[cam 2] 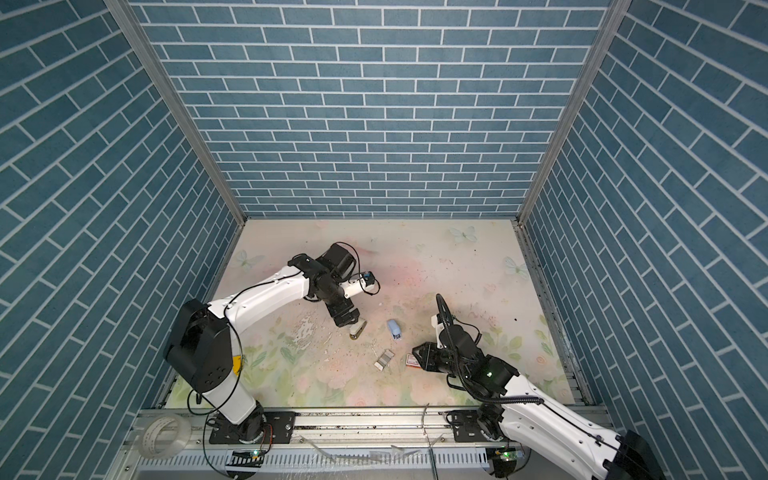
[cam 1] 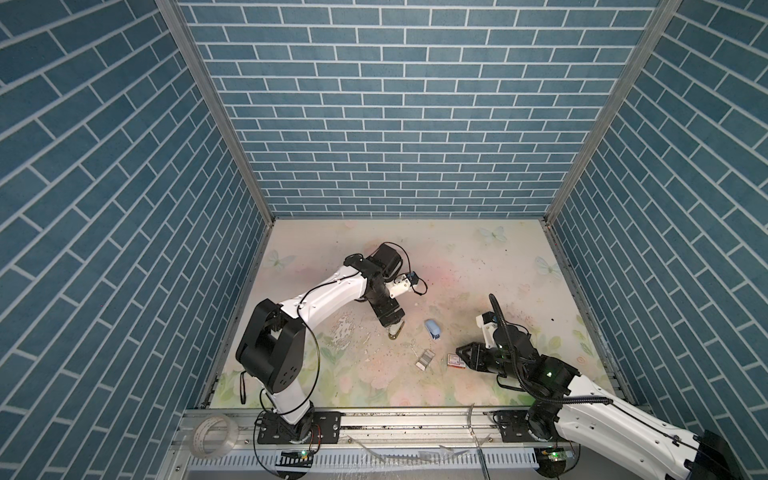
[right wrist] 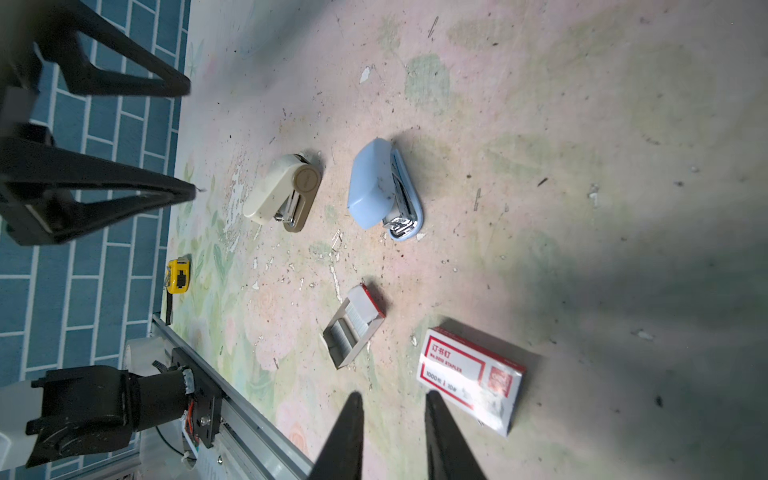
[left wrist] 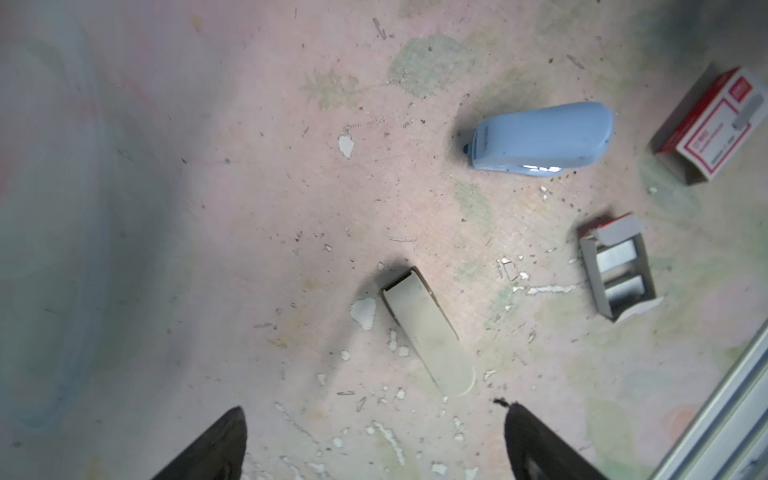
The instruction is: Load the staples into the stapler
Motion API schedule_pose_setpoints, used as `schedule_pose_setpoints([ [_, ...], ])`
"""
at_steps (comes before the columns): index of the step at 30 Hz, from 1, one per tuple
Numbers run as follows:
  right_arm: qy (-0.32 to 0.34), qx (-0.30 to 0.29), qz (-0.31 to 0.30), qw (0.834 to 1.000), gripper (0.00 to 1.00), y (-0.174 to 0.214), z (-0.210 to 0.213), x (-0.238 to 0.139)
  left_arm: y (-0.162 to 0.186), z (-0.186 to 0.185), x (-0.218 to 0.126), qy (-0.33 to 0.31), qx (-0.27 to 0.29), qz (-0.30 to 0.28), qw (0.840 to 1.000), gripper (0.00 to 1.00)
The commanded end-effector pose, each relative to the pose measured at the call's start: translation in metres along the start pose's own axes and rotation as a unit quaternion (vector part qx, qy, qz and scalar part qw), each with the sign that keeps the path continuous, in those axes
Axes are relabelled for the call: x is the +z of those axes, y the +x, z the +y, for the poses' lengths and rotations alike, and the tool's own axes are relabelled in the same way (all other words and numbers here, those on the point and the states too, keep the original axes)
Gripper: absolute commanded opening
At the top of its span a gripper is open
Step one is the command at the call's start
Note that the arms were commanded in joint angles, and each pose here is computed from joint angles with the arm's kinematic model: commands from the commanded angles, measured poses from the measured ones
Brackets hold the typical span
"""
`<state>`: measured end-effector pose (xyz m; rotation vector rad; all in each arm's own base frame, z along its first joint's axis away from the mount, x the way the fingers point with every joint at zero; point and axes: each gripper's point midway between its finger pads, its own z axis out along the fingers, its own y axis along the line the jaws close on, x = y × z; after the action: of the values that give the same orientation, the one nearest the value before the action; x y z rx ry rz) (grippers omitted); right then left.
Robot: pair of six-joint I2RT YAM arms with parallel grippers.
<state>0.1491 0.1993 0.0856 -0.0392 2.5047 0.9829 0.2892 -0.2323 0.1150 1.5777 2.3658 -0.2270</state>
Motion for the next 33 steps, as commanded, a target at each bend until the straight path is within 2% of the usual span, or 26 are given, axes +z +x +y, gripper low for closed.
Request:
schedule_pose_setpoints([
  [1, 0.020, -0.016, -0.008, 1.000, 0.27, -0.006, -0.003, -0.010, -0.007, -0.001, -0.043, -0.023, 0.209, -0.017, 0.977, 0.98],
  [3, 0.024, -0.009, -0.012, 1.000, 0.27, -0.007, -0.006, -0.011, -0.012, 0.005, -0.051, -0.047, 0.309, -0.018, 0.950, 0.99],
  [4, 0.023, -0.005, -0.015, 1.000, 0.27, -0.008, -0.006, -0.012, -0.016, 0.008, -0.052, -0.058, 0.341, -0.022, 0.938, 0.99],
  [6, 0.018, 0.011, -0.022, 1.000, 0.27, -0.011, -0.007, -0.011, -0.020, 0.008, -0.049, -0.059, 0.424, -0.028, 0.903, 0.98],
  [8, 0.009, 0.027, -0.028, 0.999, 0.27, -0.015, -0.005, -0.010, -0.021, 0.005, -0.041, -0.050, 0.472, -0.040, 0.879, 0.99],
  [9, 0.000, 0.031, -0.033, 0.999, 0.27, -0.018, -0.001, -0.010, -0.020, 0.005, -0.036, -0.047, 0.483, -0.036, 0.873, 0.98],
  [11, 0.002, 0.034, -0.044, 0.998, 0.30, -0.027, 0.003, -0.013, -0.016, 0.006, -0.028, -0.038, 0.478, -0.009, 0.877, 0.99],
  [12, -0.002, 0.026, -0.046, 0.999, 0.34, -0.032, 0.010, -0.014, -0.018, 0.008, -0.026, -0.034, 0.459, -0.008, 0.888, 0.97],
  [14, -0.010, -0.004, -0.041, 0.999, 0.40, -0.041, 0.024, -0.014, -0.019, 0.009, -0.029, -0.019, 0.421, -0.021, 0.907, 0.97],
  [16, 0.003, -0.034, -0.009, 0.999, 0.45, -0.043, 0.033, -0.012, -0.019, 0.004, -0.032, 0.001, 0.412, -0.038, 0.910, 0.98],
  [18, 0.054, -0.045, 0.026, 0.997, 0.46, -0.044, 0.025, -0.011, -0.025, -0.008, -0.035, 0.026, 0.415, -0.055, 0.908, 0.99],
  [20, 0.086, -0.021, 0.027, 0.996, 0.44, -0.048, 0.011, -0.010, -0.036, -0.022, -0.035, 0.044, 0.425, -0.060, 0.902, 0.99],
  [25, 0.089, 0.058, -0.035, 0.994, 0.33, -0.055, -0.019, -0.020, -0.062, -0.047, -0.007, 0.066, 0.466, -0.056, 0.880, 0.96],
  [27, 0.075, 0.081, -0.058, 0.992, 0.30, -0.052, -0.026, -0.025, -0.070, -0.055, 0.007, 0.083, 0.474, -0.049, 0.875, 0.91],
  [33, 0.068, 0.118, -0.095, 0.986, 0.27, -0.037, -0.043, -0.042, -0.078, -0.072, 0.049, 0.109, 0.502, -0.018, 0.858, 0.81],
])
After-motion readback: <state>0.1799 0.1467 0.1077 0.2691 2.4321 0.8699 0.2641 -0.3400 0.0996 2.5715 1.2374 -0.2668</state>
